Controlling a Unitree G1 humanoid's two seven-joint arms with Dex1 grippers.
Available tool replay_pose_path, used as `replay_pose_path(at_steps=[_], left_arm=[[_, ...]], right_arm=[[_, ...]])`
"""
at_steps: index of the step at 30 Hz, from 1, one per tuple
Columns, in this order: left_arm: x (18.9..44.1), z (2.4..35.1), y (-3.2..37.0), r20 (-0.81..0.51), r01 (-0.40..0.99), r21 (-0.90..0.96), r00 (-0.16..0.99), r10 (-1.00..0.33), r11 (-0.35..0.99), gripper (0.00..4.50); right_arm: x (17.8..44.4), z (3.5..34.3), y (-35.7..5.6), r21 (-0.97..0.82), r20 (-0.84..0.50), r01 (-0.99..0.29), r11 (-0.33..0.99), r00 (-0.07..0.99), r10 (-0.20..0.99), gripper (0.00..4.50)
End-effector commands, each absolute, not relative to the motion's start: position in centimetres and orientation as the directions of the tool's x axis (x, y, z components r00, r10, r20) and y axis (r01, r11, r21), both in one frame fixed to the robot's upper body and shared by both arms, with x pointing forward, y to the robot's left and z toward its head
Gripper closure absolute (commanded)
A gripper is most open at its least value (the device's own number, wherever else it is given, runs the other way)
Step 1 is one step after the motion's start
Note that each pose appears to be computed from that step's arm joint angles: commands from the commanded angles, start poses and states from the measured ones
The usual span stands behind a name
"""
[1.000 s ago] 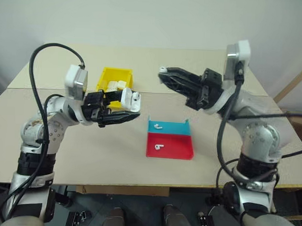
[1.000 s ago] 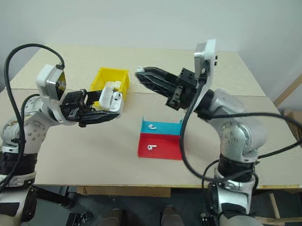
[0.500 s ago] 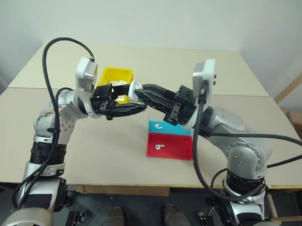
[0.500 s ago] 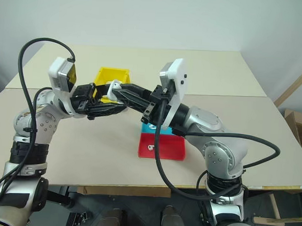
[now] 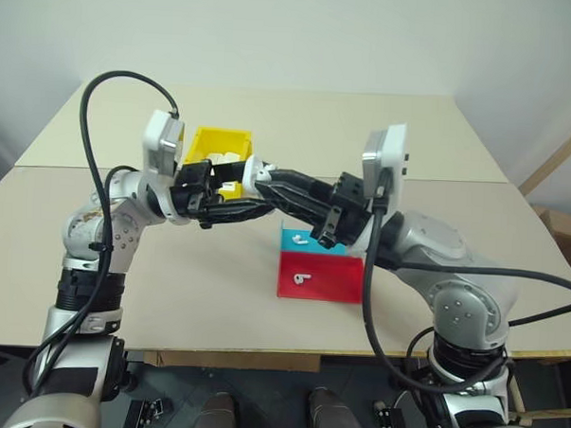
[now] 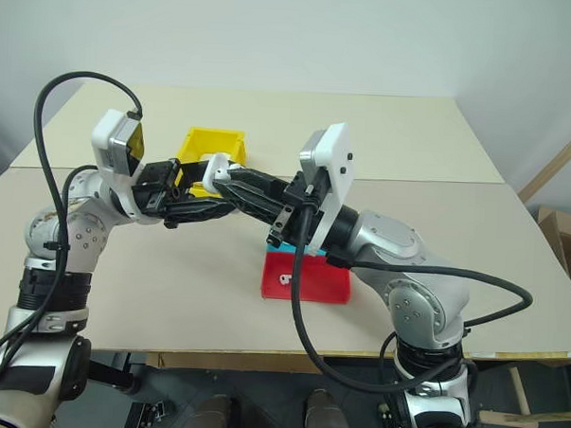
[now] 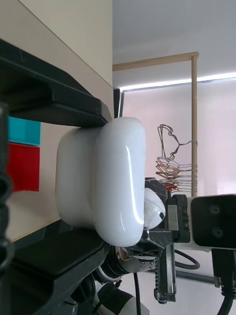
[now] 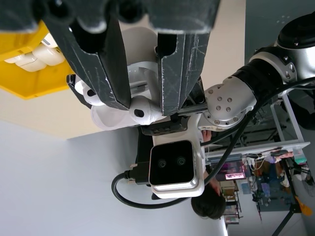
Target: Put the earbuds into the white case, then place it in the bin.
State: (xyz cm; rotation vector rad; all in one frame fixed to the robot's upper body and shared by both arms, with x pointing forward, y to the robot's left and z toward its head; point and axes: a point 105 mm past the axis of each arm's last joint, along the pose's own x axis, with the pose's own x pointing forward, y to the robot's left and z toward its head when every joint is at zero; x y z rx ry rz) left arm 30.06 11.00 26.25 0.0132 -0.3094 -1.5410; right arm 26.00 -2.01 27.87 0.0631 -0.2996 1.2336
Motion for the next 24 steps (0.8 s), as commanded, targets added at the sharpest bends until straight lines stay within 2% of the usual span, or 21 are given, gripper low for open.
replay_pose_path(at_steps=[1, 3, 12, 24], left_arm=[[29.7, 27.5, 11.4, 0.215, 0.964, 0.263, -0.006, -0.977, 0.052, 1.71], [29.7, 27.5, 11.3, 0.215, 0.963, 0.264, -0.006, -0.977, 0.053, 1.71], [29.7, 27.4, 11.4, 0.217, 0.962, 0.267, -0.003, -0.976, 0.056, 1.71], [30.0, 27.2, 11.5, 0.206, 0.963, 0.264, 0.004, -0.978, 0.060, 1.71]], right_arm=[[25.3, 27.7, -1.8, -0.145, 0.254, -0.938, 0.314, 0.272, 0.928, 3.85], [25.3, 27.6, -1.8, -0.149, 0.245, -0.938, 0.312, 0.271, 0.931, 3.85], [25.5, 27.8, -2.1, -0.174, 0.231, -0.932, 0.318, 0.275, 0.933, 0.84], [24.4, 28.0, -4.1, -0.201, 0.169, -0.953, 0.227, 0.195, 0.966, 0.84]])
